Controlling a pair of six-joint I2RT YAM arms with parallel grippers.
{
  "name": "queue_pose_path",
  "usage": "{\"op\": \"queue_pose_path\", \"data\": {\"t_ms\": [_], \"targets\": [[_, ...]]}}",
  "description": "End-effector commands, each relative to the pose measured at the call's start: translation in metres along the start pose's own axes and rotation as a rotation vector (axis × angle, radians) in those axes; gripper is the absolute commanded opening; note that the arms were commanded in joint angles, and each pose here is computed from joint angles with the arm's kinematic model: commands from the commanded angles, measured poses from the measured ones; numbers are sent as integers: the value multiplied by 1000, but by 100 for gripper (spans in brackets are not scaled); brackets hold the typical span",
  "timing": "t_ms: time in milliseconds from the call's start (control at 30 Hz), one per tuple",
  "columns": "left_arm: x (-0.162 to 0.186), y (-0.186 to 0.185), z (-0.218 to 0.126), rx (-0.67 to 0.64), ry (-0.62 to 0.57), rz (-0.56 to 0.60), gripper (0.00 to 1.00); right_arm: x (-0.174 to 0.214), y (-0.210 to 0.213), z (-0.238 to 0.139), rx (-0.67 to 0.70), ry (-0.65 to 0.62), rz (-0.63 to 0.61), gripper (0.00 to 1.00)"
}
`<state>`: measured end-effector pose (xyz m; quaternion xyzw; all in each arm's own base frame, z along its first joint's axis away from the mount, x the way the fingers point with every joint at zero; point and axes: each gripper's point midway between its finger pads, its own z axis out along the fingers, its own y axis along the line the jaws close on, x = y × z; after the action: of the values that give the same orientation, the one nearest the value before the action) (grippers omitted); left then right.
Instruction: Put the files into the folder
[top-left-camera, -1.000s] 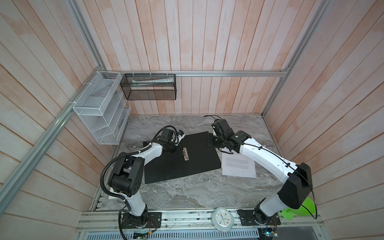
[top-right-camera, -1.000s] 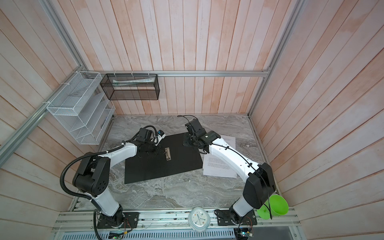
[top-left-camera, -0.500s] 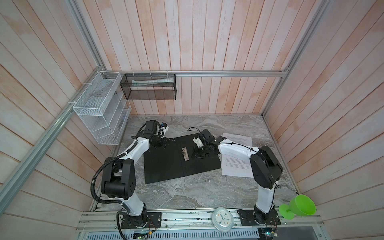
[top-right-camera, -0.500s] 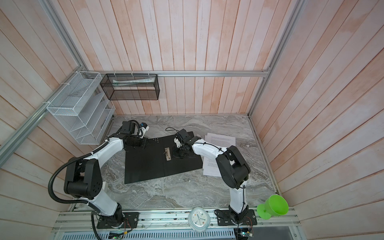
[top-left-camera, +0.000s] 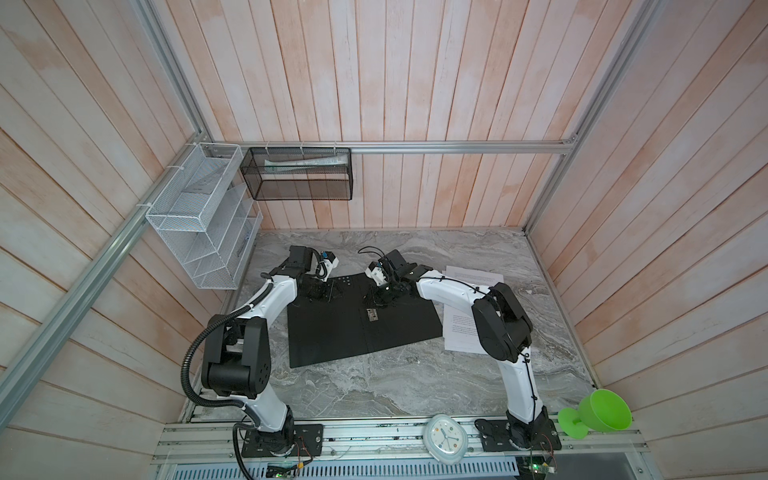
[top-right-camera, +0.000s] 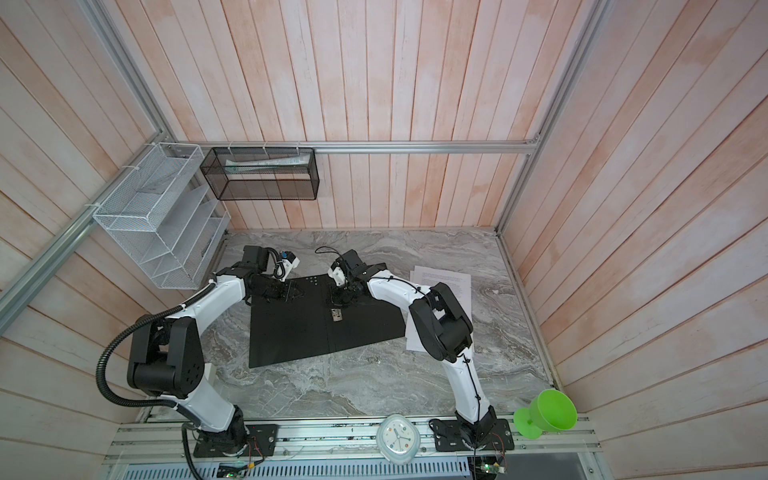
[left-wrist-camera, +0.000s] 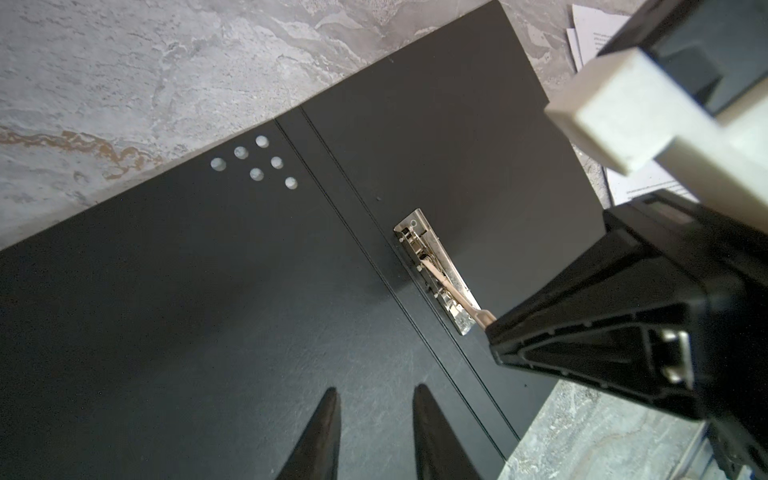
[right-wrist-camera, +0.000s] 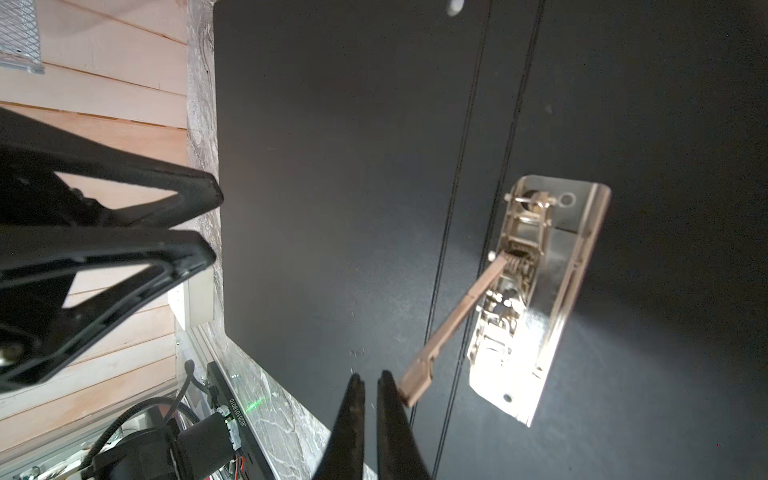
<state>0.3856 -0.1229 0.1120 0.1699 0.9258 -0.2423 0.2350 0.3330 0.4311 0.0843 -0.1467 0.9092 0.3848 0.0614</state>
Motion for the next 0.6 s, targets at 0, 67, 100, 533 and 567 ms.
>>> {"op": "queue_pose_path", "data": {"t_ms": [0, 67, 100, 533, 567], "targets": [[-1, -6, -10, 24, -20, -12, 33, -1, -4, 10, -5, 30, -7, 9], [-2, -6, -13, 23, -26, -12, 33, -5, -4, 11, 5, 24, -14, 9], [-2, -7, -14, 22, -28, -11, 33, -8, -3, 10, 8, 19, -19, 9], [-4, -10, -21, 23, -46, -17, 33, -37, 6, -34, 85, -82, -53, 9], [-4, -11, -21, 25, -48, -17, 33, -32, -2, -39, 118, -79, -37, 9]]}}
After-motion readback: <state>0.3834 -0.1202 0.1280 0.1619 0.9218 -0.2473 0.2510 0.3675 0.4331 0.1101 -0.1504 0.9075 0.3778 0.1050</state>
